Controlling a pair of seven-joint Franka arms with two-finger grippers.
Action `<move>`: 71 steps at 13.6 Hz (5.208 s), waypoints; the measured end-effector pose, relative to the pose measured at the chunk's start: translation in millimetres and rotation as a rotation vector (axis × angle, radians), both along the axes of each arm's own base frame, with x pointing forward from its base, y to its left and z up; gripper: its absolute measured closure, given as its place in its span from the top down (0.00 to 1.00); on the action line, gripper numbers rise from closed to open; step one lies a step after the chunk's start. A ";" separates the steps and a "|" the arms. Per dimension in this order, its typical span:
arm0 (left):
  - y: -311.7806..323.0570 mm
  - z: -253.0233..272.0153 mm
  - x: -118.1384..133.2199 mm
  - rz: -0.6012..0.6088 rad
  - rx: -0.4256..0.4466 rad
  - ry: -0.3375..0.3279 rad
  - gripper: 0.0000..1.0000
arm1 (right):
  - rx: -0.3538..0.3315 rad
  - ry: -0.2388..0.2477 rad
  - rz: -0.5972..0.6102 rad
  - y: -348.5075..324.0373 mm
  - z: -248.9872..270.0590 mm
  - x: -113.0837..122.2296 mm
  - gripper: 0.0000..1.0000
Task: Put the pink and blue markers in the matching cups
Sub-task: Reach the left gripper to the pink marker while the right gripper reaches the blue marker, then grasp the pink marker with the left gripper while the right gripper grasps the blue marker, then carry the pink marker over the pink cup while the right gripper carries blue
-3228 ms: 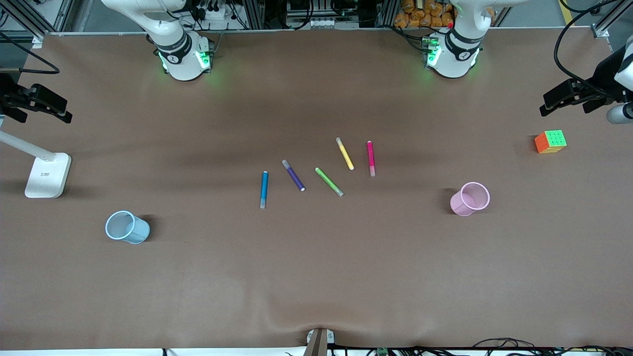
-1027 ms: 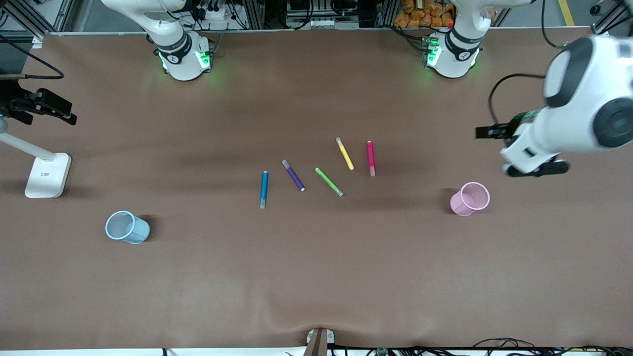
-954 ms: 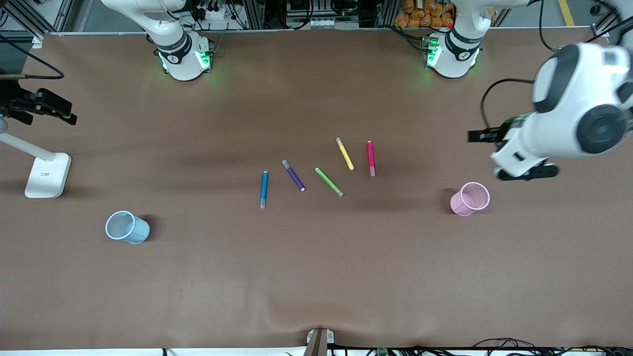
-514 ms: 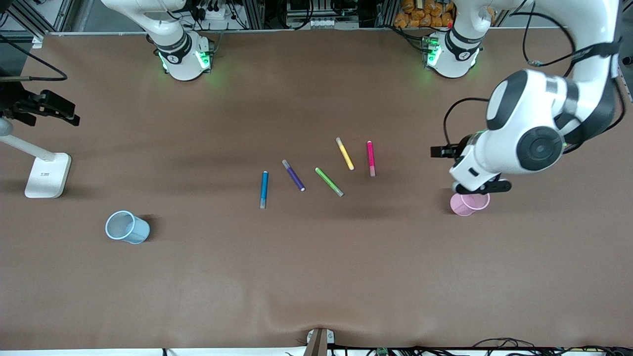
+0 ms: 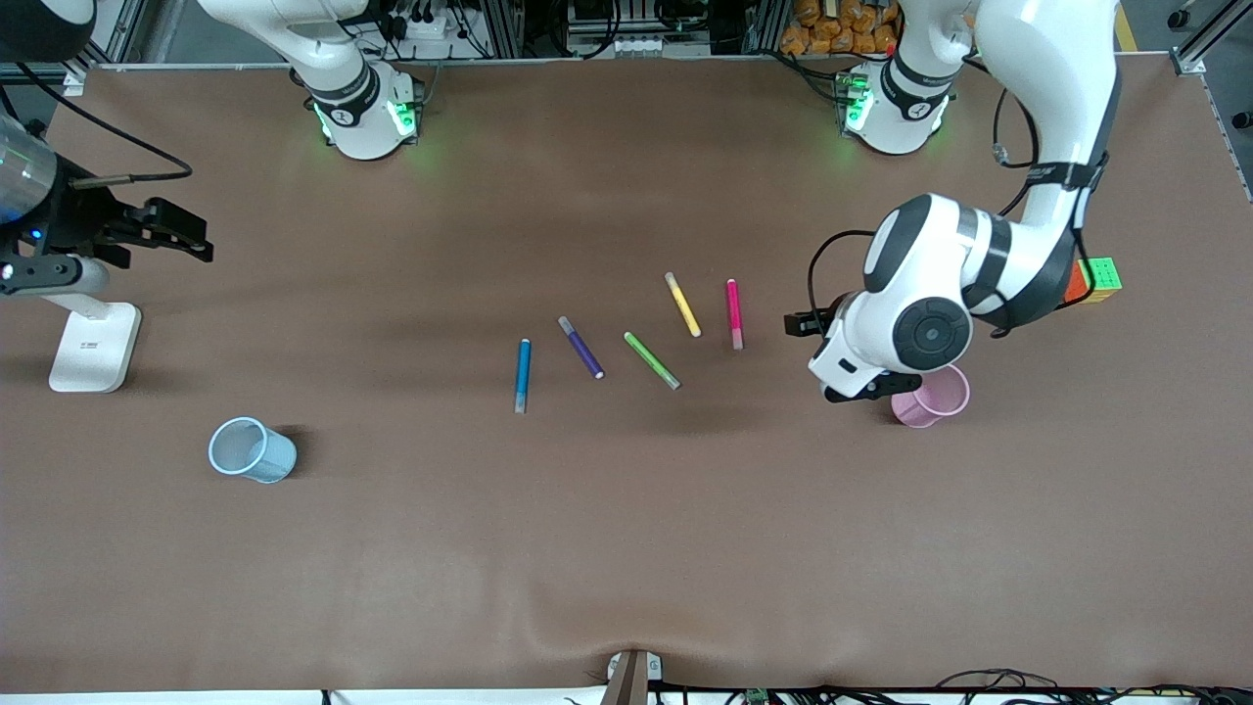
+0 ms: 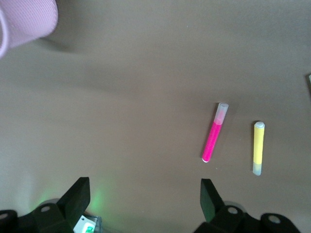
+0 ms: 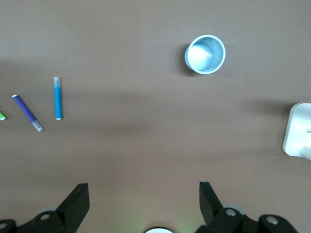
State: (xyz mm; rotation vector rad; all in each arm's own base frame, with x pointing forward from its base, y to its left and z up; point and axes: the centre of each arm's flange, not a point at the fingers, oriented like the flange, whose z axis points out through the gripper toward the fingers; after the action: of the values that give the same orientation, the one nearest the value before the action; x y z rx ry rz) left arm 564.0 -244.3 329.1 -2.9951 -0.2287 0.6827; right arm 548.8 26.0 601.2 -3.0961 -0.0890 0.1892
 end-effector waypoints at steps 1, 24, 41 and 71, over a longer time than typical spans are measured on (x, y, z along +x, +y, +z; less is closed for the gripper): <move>-0.3 -4.3 -0.9 0.008 -0.002 0.010 1.00 | 0.005 0.002 -0.003 3.3 -3.3 2.3 1.00; -72.0 -151.4 -50.7 0.073 -0.113 0.017 0.82 | -0.013 -0.038 0.070 262.6 -190.3 45.1 1.00; -45.4 -122.9 -13.4 0.125 -0.139 -0.051 0.17 | -0.020 -0.073 0.061 310.8 -390.2 26.2 1.00; 202.0 14.4 104.6 0.540 0.410 -0.388 0.17 | -0.030 -0.064 0.053 308.1 -422.8 25.1 0.42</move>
State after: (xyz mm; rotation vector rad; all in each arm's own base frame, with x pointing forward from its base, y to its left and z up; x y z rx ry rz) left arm 668.6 -42.3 343.5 -2.6284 -1.0760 0.0415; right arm 574.0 334.1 178.3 -3.1319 -0.1723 0.0933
